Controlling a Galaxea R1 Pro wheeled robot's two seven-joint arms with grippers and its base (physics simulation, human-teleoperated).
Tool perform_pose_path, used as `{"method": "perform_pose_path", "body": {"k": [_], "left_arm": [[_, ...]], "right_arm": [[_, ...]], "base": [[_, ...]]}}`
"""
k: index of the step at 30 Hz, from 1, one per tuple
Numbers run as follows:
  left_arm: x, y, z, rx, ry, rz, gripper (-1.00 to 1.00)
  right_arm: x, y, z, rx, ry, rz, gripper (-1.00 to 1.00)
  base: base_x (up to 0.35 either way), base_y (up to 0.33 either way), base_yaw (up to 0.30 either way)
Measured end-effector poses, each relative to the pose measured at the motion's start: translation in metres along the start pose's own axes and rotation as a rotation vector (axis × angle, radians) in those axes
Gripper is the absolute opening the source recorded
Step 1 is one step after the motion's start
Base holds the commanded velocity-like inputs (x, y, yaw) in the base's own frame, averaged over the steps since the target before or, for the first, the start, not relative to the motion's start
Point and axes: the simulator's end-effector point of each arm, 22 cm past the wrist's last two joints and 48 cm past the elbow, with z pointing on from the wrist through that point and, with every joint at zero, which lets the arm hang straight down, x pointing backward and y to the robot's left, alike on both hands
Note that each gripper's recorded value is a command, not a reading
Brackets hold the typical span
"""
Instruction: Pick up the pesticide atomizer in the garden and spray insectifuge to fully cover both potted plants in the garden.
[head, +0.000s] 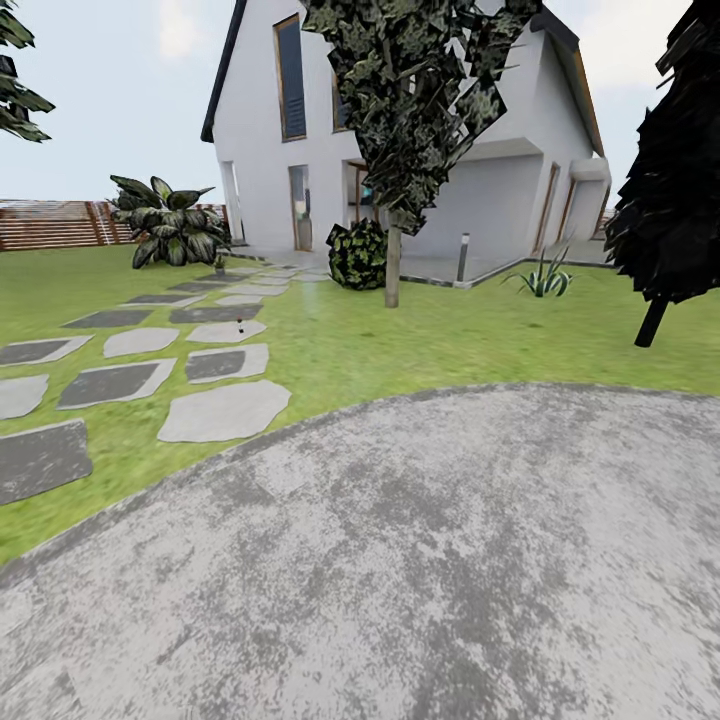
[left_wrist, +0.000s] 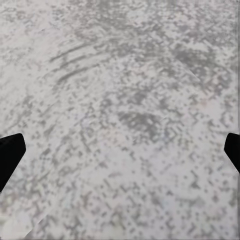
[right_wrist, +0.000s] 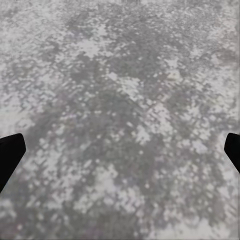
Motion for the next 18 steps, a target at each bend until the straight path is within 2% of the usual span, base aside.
{"method": "perform_pose_path", "body": {"k": [18], "left_arm": [[-0.034, 0.001, -0.023, -0.001, 0.002, 0.000, 1.00]], "right_arm": [[-0.036, -0.003, -0.019, 0.000, 0.003, 0.000, 1.00]], "base": [[0.000, 0.000, 0.000]]}}
